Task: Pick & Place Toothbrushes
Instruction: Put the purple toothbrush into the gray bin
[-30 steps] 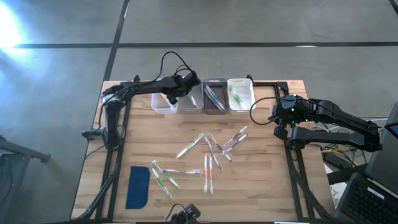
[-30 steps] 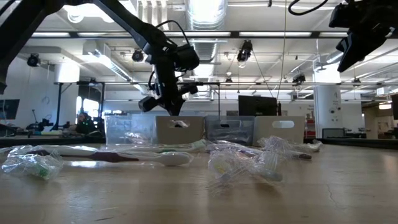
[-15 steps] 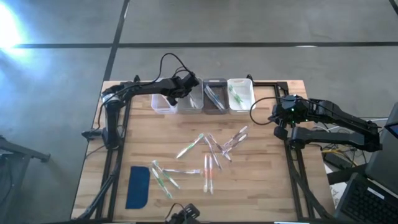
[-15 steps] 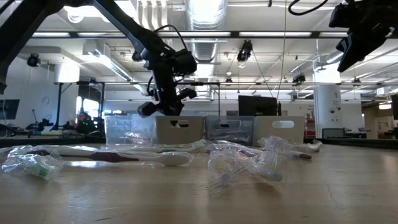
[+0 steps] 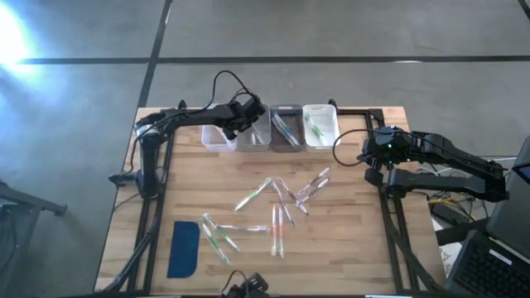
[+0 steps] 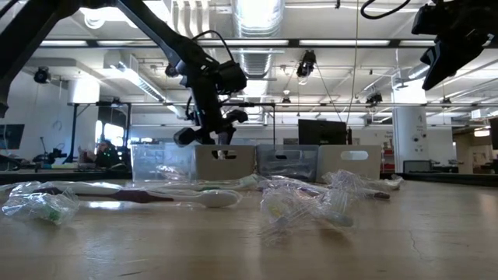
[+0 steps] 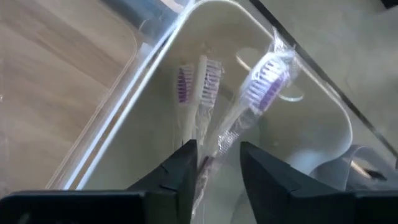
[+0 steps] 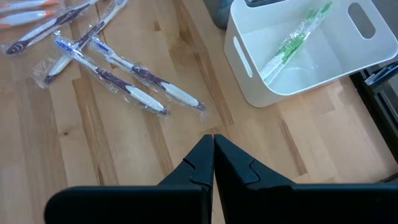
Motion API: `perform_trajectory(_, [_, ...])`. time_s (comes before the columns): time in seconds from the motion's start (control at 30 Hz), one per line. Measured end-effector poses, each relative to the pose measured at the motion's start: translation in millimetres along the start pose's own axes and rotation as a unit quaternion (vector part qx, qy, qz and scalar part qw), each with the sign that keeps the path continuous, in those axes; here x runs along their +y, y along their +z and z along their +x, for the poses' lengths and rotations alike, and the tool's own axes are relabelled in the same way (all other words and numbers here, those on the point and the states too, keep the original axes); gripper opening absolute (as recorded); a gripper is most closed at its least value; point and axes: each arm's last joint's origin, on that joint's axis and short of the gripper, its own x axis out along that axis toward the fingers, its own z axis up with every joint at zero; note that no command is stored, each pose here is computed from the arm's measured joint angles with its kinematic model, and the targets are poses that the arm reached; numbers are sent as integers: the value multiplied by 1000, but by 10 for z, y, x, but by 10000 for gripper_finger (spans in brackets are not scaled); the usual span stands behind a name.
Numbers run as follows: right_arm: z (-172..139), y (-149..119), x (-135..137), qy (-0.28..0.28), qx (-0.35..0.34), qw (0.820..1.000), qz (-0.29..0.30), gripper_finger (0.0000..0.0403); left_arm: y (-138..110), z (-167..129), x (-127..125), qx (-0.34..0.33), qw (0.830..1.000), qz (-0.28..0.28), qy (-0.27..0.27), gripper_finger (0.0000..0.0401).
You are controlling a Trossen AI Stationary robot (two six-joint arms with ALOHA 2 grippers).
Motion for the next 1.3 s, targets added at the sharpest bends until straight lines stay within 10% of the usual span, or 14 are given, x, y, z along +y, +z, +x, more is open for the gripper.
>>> perform_trajectory(1.3, [0, 0, 0, 0, 0, 1000, 0, 8, 45, -499, -260, 43, 972, 185, -135, 166])
